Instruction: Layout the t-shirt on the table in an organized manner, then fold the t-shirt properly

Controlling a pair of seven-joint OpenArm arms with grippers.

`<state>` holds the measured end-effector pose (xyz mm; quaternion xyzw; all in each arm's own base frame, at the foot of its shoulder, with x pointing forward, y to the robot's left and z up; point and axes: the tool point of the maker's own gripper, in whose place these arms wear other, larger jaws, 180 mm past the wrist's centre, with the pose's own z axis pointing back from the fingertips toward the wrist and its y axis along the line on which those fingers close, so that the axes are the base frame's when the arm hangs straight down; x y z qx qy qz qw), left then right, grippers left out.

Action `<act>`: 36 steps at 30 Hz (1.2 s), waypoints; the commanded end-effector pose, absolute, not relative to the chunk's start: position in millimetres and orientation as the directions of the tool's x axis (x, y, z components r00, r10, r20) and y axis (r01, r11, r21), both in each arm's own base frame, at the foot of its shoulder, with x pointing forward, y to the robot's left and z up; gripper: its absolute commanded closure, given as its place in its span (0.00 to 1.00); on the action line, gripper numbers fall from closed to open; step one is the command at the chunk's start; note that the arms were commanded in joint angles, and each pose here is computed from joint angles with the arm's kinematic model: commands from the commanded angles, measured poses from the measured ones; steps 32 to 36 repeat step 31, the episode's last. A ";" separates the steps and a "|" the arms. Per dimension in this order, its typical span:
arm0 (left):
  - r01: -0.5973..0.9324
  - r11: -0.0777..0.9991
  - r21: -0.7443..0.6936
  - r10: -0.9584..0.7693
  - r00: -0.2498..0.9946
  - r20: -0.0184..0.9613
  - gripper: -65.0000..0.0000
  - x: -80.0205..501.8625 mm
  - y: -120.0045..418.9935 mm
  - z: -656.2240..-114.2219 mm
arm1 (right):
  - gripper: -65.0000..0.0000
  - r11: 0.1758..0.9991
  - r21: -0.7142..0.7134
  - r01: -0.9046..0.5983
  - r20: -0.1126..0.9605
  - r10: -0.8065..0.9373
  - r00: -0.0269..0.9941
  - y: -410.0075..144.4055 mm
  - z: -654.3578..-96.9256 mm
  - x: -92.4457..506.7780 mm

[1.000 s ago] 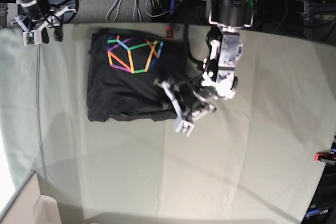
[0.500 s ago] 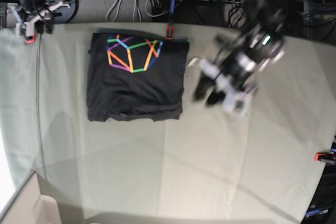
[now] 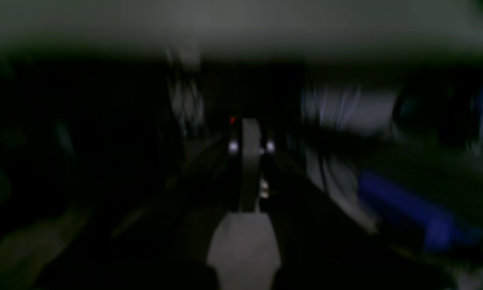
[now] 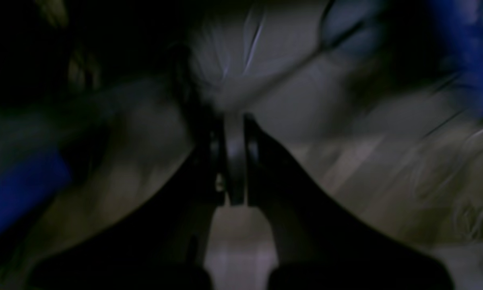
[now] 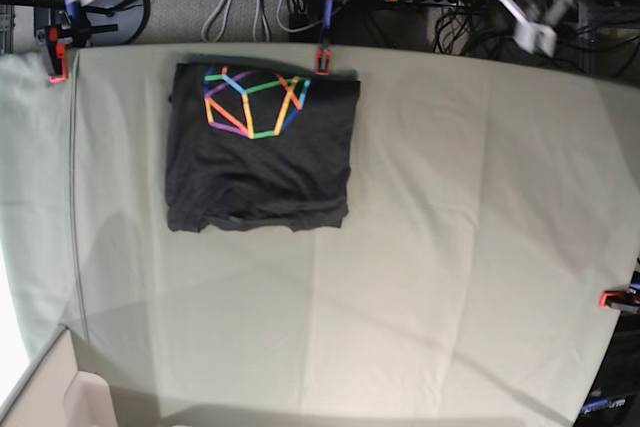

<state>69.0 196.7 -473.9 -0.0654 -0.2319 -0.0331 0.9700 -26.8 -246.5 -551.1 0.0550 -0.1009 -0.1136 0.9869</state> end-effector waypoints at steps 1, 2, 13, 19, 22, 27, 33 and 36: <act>0.093 0.990 -0.108 -0.043 0.918 0.395 1.00 48.8 198.8 -488.2 | 1.00 0.968 0.149 0.202 0.195 -0.229 0.954 -246.6 -556.6 -19.5; 0.082 0.991 -0.107 -0.042 0.943 0.329 1.00 29.5 199.7 -506.0 | 1.00 0.963 0.185 0.198 0.168 -0.229 0.959 -236.4 -567.4 -21.5; -0.117 0.962 -0.248 0.170 0.963 0.207 1.00 -10.9 172.9 -636.3 | 1.00 0.913 0.321 0.252 0.327 -0.357 0.875 -166.1 -614.3 -17.8; -0.201 0.976 -0.079 0.215 0.935 0.280 1.00 6.1 201.6 -648.9 | 1.00 0.964 -0.162 0.213 0.386 -0.137 0.912 -205.4 -633.8 -48.7; -0.091 0.995 0.035 0.079 0.961 0.265 1.00 11.5 213.7 -651.3 | 1.00 0.959 -0.231 0.166 0.385 -0.067 0.921 -196.1 -633.6 -46.4; -0.040 0.999 0.033 0.032 0.971 0.237 1.00 27.6 195.2 -655.9 | 1.00 0.963 -0.211 0.169 0.357 -0.085 0.930 -174.7 -637.6 -49.3; -0.034 0.999 0.018 0.029 0.970 0.241 1.00 31.4 183.4 -657.0 | 1.00 0.963 -0.210 0.166 0.345 -0.086 0.935 -174.1 -637.5 -55.1; -0.034 0.999 0.018 0.029 0.970 0.241 1.00 31.4 183.4 -657.0 | 1.00 0.963 -0.210 0.166 0.345 -0.086 0.935 -174.1 -637.5 -55.1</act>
